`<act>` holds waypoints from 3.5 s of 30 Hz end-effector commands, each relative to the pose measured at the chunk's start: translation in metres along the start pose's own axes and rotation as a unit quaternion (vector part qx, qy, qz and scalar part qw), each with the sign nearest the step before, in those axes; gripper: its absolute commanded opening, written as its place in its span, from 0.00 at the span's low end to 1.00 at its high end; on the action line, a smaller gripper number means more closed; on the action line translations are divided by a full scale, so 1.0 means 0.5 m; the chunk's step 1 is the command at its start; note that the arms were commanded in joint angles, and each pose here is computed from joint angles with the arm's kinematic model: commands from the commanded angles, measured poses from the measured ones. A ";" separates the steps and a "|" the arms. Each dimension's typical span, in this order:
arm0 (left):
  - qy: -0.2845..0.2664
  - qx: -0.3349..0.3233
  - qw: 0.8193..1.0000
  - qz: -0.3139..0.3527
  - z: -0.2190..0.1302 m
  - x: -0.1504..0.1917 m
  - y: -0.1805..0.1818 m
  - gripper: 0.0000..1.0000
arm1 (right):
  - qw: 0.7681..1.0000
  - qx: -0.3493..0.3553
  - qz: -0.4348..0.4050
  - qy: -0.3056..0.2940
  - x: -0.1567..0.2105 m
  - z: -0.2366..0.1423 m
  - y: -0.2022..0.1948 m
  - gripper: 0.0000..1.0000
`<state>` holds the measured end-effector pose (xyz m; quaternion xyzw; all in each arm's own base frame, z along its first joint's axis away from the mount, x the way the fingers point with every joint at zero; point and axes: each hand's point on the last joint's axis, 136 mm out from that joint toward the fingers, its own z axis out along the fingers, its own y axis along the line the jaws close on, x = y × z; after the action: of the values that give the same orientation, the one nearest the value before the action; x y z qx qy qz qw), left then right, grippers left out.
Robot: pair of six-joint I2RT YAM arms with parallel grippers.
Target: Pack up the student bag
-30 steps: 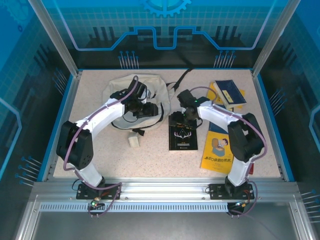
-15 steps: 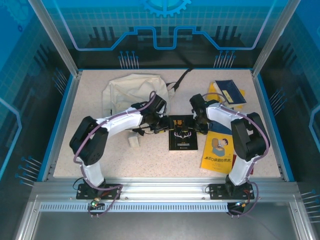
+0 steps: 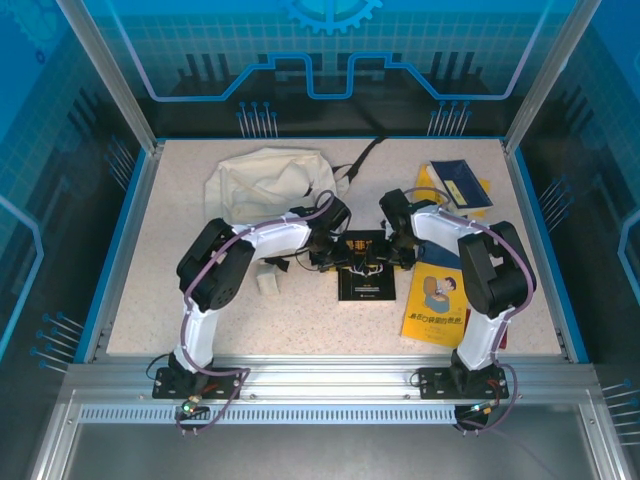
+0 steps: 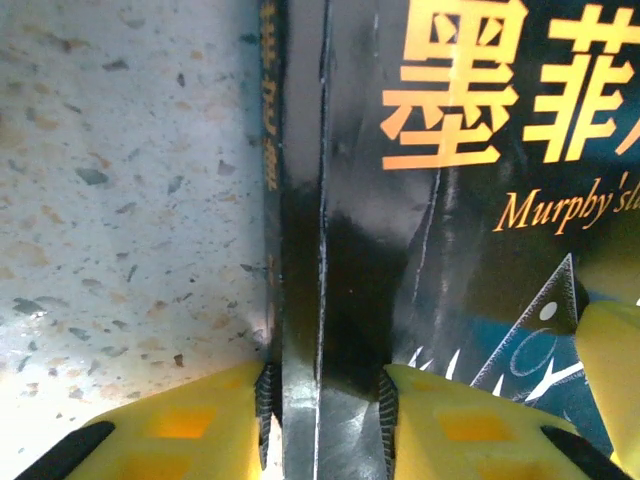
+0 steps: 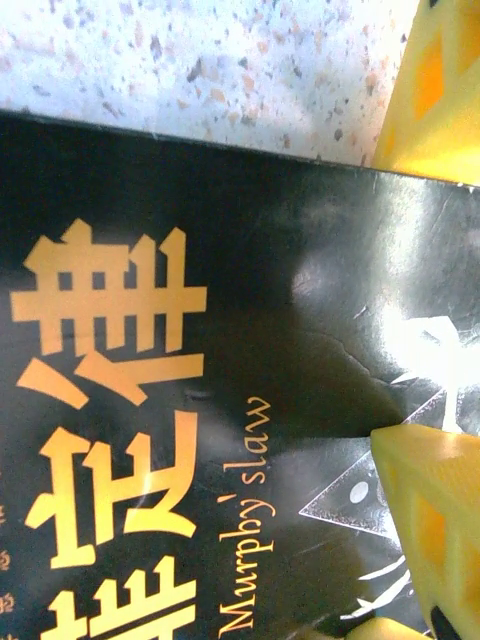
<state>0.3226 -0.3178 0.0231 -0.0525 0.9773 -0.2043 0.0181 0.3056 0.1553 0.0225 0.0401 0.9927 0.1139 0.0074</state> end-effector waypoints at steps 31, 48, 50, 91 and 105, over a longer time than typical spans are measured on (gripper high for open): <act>-0.058 0.034 0.993 0.102 -0.155 -0.028 -0.066 0.67 | 0.980 -0.165 -0.057 -0.100 -0.021 -0.215 0.091 0.05; -0.106 0.306 0.942 0.088 -0.372 -0.094 -0.082 0.99 | 0.886 -0.418 -0.133 -0.151 -0.036 -0.430 0.204 0.04; -0.102 0.324 0.938 0.077 -0.375 -0.098 -0.080 0.99 | 0.878 -0.434 -0.139 -0.147 -0.036 -0.441 0.215 0.03; -0.050 0.461 0.886 -0.018 -0.337 -0.131 -0.076 0.33 | 0.902 -0.417 -0.051 -0.100 -0.101 -0.322 0.174 0.14; -0.132 0.200 0.971 -0.017 -0.298 -0.147 0.063 0.72 | 0.930 -0.364 -0.012 -0.044 -0.136 -0.159 0.172 0.21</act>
<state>0.3882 -0.2455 0.1465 -0.1027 0.8706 -0.4648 0.1246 0.3709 0.2061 0.1318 0.0314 0.8748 0.4783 0.0705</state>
